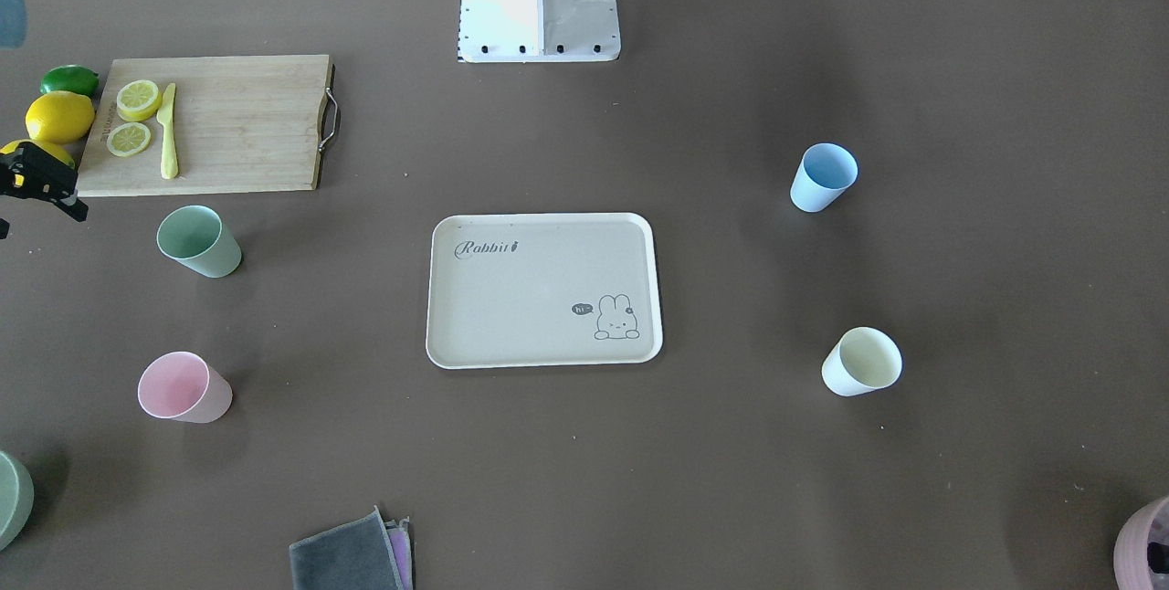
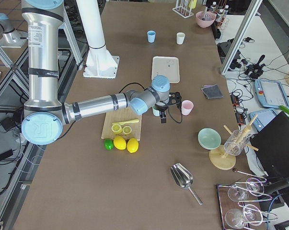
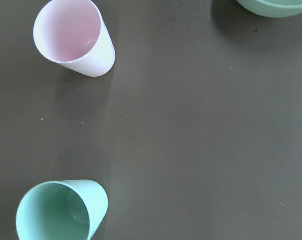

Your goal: Place all cups on tray

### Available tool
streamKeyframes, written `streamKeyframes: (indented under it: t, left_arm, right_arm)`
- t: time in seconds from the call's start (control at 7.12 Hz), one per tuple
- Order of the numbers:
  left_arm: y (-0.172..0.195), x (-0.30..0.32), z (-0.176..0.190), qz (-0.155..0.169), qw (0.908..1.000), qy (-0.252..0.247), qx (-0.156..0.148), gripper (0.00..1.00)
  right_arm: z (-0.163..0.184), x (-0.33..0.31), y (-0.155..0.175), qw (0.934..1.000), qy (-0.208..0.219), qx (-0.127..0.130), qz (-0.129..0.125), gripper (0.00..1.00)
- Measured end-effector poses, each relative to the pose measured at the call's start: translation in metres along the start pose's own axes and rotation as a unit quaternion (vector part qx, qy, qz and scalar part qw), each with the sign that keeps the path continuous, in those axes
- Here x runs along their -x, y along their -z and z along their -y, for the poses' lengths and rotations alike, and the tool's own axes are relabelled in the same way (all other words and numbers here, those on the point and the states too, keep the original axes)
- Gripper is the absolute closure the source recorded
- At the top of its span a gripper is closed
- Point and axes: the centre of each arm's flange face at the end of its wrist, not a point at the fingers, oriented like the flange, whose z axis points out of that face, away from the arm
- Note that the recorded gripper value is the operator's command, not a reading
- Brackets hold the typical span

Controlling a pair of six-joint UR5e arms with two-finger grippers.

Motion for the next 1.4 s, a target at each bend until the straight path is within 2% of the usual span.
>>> streamKeyframes:
  t: [0.42,0.7,0.84,0.98,1.4]
  left_arm:
    - [-0.022,-0.067,0.025,-0.023,0.9992,0.026,0.017,0.10]
    - [-0.040,-0.099,0.037,-0.036,0.9984,0.034,0.027,0.10]
    - [-0.046,-0.111,0.039,-0.043,0.9979,0.039,0.029,0.10]
    - [-0.050,-0.118,0.039,-0.046,0.9976,0.042,0.029,0.10]
    - [-0.067,-0.134,0.037,-0.037,0.9975,0.049,0.036,0.12]
  right_arm:
    - [0.008,0.033,-0.047,0.9998,-0.005,0.018,-0.010,0.12]
    - [0.013,0.042,-0.070,0.9994,-0.001,0.033,-0.012,0.25]
    - [0.011,0.045,-0.074,0.9992,0.000,0.038,-0.010,0.52]
    - [0.010,0.046,-0.076,0.9991,0.000,0.043,-0.007,1.00]
    - [0.008,0.050,-0.074,0.9989,0.003,0.047,0.001,1.00]
